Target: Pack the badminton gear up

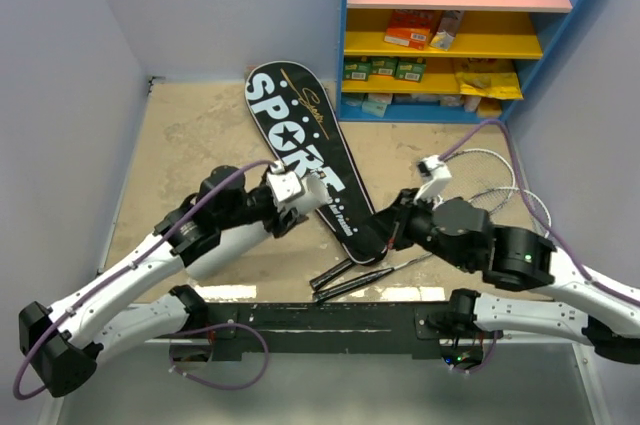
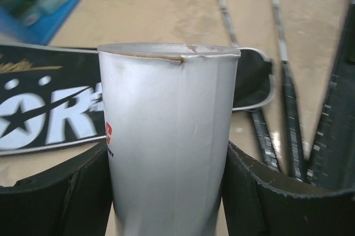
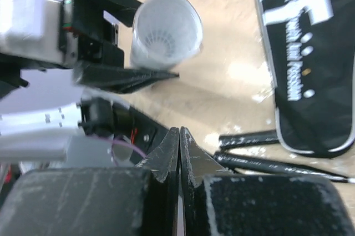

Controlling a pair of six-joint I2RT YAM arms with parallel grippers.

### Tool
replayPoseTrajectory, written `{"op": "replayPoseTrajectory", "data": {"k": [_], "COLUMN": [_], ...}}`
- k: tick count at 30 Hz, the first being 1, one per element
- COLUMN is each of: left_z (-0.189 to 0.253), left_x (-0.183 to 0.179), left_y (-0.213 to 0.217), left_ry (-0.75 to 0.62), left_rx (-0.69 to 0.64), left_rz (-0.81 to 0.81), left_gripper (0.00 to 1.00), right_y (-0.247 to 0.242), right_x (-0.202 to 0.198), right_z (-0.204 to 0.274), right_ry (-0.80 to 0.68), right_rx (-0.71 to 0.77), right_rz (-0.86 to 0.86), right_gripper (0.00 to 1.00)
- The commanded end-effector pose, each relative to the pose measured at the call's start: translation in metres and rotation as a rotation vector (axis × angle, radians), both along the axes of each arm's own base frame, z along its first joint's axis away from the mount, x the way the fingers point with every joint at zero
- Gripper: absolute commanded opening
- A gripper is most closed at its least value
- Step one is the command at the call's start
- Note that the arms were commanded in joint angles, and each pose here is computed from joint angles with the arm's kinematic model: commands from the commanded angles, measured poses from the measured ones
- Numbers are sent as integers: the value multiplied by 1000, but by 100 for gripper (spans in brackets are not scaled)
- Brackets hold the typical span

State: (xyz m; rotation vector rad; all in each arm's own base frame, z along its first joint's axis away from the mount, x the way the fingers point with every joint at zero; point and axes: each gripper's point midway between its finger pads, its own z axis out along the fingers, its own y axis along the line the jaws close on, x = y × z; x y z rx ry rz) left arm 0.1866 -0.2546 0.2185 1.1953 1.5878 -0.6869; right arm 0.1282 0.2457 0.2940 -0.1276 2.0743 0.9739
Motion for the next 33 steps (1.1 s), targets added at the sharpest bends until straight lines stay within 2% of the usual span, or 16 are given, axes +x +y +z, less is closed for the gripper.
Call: {"op": "replayPoseTrajectory", "data": {"k": [1, 4, 5, 9, 14, 18, 22, 23, 24, 26, 27, 31, 32, 33], "left_z": [34, 23, 18, -14, -32, -74, -85, -84, -88, -84, -87, -83, -83, -84], "left_x": [76, 118, 134, 179, 225, 249, 267, 271, 274, 280, 282, 288, 289, 288], "left_y": [34, 62, 82, 131, 204, 251, 256, 258, 264, 275, 285, 314, 319, 330], "left_ry": [-120, -125, -141, -144, -75, 14, 9, -9, -21, -45, -37, -22, -15, 0], "left_rx": [0, 107, 169, 389, 427, 516, 527, 542, 584, 624, 638, 625, 610, 599], "left_rz": [307, 504, 615, 821, 1060, 1190, 1185, 1189, 1194, 1233, 1253, 1329, 1338, 1366], "left_gripper": [0, 0, 0, 0, 0, 0, 3, 9, 20, 27, 35, 57, 66, 69], "right_y": [-55, -55, -53, -41, -30, -26, -18, -16, -14, -14, -15, -18, -18, -19], "right_x": [16, 14, 12, 7, -2, -5, -8, -10, -11, -12, -12, -11, -12, -12], "right_z": [20, 11, 7, -9, -27, -35, -44, -45, -45, -49, -50, -59, -59, -62], "right_ry": [-85, -78, -72, -50, -21, -17, -1, 7, 9, 14, 14, 24, 29, 34], "right_rx": [-58, -74, -79, -80, -100, -115, -126, -122, -114, -116, -117, -144, -144, -151], "right_rz": [-176, -162, -148, -95, -26, 5, 36, 49, 55, 62, 57, 46, 45, 43], "right_gripper": [3, 3, 3, 3, 4, 6, 6, 6, 6, 7, 9, 19, 20, 20]}}
